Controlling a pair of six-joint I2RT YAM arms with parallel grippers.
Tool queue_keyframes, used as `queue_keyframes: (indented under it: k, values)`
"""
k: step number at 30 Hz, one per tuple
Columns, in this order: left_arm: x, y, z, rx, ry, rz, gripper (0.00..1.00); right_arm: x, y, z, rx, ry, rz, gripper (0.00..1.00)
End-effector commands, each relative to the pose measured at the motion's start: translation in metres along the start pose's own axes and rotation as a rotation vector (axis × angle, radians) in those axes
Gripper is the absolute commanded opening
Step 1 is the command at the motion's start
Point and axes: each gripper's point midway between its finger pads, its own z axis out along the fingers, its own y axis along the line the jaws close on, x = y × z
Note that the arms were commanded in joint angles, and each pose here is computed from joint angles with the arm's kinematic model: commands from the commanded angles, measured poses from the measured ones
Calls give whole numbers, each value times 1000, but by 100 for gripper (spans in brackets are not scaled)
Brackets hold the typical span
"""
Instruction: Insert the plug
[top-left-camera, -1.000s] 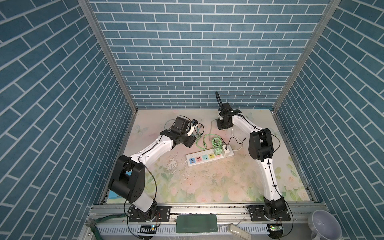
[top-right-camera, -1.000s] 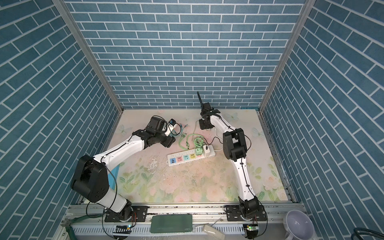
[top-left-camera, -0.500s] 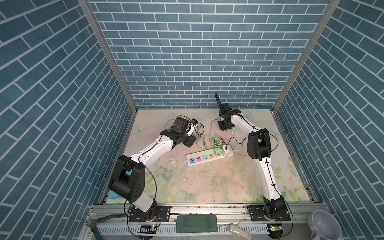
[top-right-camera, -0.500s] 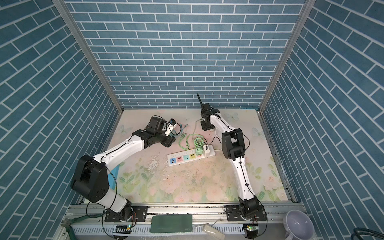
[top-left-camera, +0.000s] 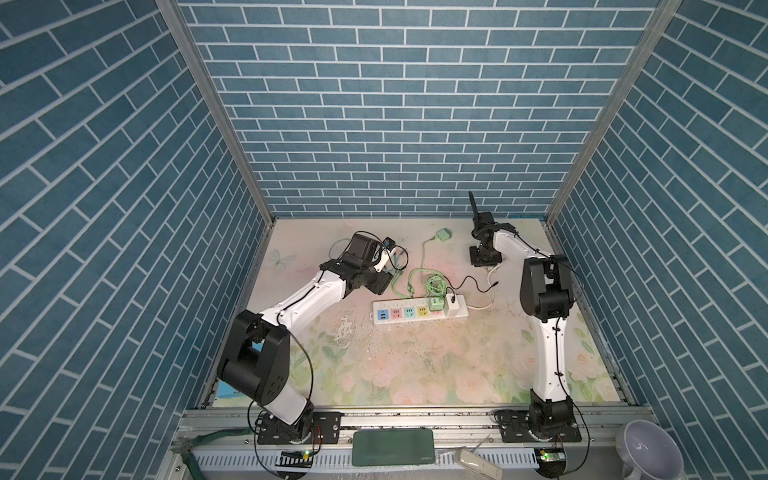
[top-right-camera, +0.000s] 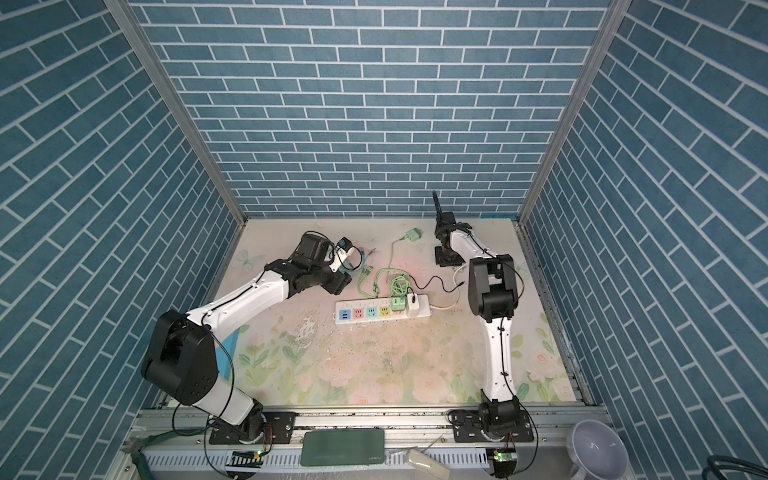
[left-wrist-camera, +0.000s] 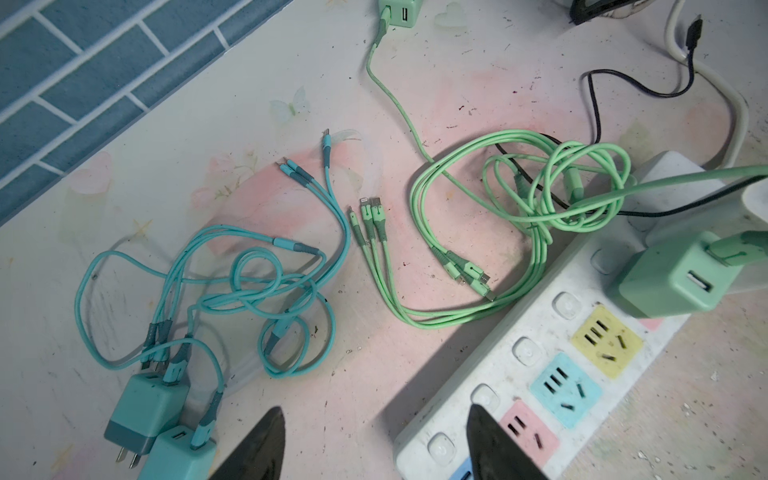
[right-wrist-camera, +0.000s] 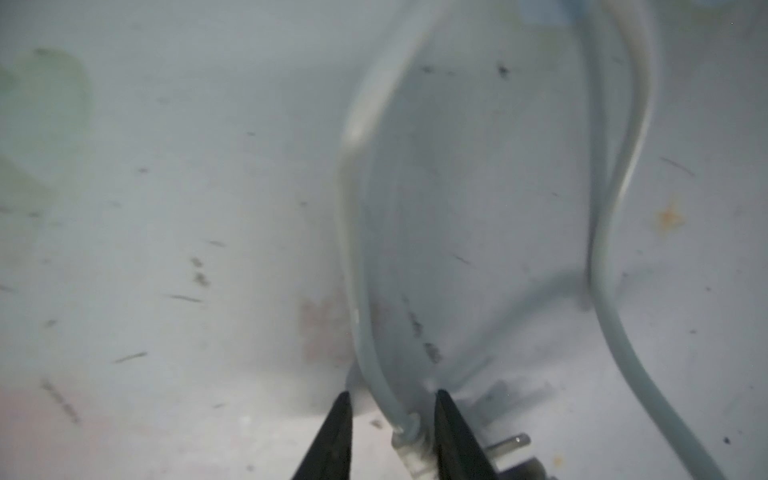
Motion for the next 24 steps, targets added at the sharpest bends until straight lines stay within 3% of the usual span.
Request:
queue_keyframes:
  k: [1, 6, 12, 15, 24]
  values:
    - [-1, 1, 0, 7, -4, -15, 70, 0, -7, -19, 1, -31, 25, 40]
    - [0, 1, 4, 8, 11, -15, 70, -32, 26, -72, -229, -209, -3, 50]
    - [0, 1, 4, 11, 13, -20, 70, -61, 30, -123, -302, -362, 22, 55]
    - [-2, 2, 5, 10, 13, -18, 70, -75, 45, -122, -369, -372, 7, 55]
    - [-2, 3, 4, -1, 11, -41, 70, -126, 92, -70, -304, -379, -122, 57]
